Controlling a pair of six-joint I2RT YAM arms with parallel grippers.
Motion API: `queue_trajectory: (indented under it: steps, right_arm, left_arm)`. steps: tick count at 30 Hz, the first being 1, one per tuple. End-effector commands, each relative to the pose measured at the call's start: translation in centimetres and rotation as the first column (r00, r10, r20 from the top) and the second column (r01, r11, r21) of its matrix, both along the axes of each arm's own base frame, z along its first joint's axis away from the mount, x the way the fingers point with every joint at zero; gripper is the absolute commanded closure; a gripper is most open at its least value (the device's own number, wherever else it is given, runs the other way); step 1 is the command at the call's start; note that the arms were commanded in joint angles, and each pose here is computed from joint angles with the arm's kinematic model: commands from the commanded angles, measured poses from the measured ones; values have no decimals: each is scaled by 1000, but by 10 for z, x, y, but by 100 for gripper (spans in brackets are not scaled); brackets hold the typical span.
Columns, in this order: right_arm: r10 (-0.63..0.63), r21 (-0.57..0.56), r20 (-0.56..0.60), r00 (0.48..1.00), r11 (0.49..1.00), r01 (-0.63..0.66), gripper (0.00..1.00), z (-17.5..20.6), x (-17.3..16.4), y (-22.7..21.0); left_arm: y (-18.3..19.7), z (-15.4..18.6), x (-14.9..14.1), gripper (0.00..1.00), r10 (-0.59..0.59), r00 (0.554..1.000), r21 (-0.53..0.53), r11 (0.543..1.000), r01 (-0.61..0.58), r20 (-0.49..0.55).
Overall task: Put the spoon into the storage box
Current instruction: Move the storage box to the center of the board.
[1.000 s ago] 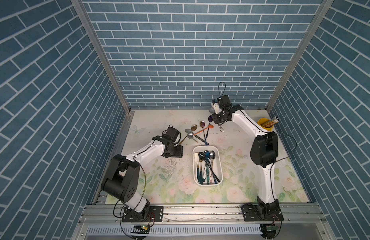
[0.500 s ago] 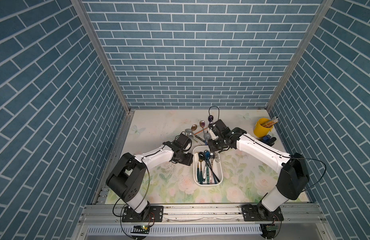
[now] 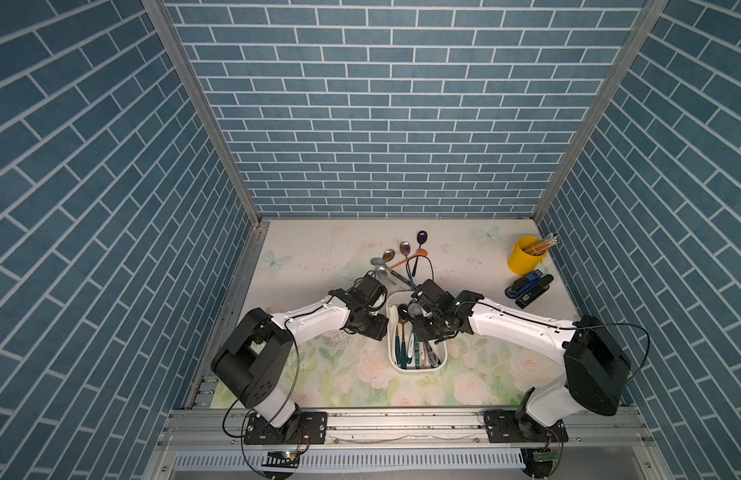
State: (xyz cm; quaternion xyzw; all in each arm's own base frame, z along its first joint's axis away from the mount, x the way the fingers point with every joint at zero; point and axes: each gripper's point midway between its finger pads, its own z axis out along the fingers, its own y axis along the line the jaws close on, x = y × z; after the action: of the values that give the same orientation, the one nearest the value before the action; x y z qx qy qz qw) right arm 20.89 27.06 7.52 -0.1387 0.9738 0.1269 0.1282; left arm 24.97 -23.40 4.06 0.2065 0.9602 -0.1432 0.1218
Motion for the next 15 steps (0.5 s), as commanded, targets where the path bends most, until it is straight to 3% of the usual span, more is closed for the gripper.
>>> queue_trajectory:
  steps: [1,9,15]
  right_arm:
    - [-54,41,22,998,998,53,100,0,6,3]
    - [-44,-20,45,998,999,45,97,-17,22,1]
    - [-44,-42,36,998,998,46,79,-18,24,-5]
  left_arm:
    - [-6,7,-3,36,-27,1000,-5,1000,27,14]
    - [-13,11,-4,36,-66,998,6,998,65,10]
    - [-21,14,-4,36,-84,997,3,996,84,1]
